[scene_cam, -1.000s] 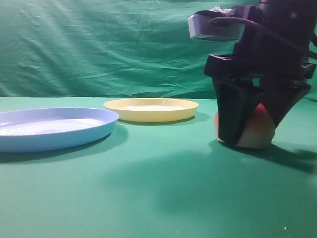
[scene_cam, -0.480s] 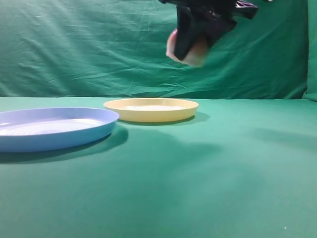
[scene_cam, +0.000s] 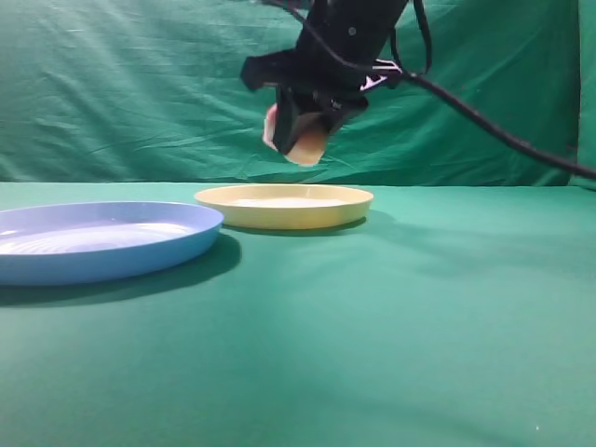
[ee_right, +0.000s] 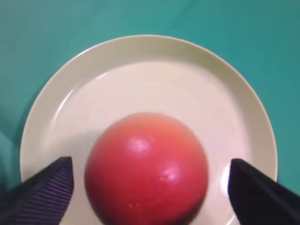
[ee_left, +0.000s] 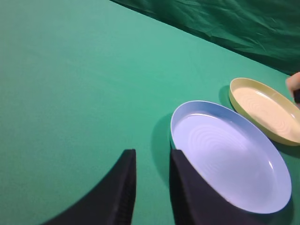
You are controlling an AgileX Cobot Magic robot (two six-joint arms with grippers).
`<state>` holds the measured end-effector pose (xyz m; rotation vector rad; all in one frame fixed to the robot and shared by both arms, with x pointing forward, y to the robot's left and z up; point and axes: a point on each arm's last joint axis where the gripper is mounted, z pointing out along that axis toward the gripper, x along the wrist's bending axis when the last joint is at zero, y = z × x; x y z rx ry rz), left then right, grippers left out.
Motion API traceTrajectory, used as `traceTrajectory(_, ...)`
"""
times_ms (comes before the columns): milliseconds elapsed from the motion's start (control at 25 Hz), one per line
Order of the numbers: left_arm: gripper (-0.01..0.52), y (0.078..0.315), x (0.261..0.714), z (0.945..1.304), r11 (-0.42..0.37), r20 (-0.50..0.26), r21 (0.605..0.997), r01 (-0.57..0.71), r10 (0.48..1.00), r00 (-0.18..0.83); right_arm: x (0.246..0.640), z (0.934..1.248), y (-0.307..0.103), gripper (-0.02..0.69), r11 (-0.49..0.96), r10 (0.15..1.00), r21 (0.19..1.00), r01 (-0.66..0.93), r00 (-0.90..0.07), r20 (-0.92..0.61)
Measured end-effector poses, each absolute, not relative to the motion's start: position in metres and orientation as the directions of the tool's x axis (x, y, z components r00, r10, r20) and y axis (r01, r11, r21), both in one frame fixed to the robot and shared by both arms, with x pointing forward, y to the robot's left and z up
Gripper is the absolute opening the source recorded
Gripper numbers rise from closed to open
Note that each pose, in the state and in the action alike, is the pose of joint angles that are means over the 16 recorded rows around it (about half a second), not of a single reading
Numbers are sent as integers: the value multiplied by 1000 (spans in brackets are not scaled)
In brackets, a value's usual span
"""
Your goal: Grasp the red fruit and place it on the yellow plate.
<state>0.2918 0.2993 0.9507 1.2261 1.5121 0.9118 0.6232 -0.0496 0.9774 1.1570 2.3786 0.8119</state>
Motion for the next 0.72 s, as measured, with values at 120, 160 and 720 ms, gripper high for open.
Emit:
traceTrajectory(120, 157, 299, 292, 951, 218, -215, 939, 266, 976, -44, 622, 993, -51, 571, 502, 802, 631, 592, -592, -83)
traceTrajectory(160, 157, 299, 292, 951, 218, -215, 939, 266, 976, -44, 622, 999, -52, 564, 503, 802, 628, 593, -591, -84)
traceTrajectory(720, 157, 299, 292, 951, 218, -215, 939, 266, 976, -44, 561, 1124, -92, 88, 403, 857, 667, 626, -514, -36)
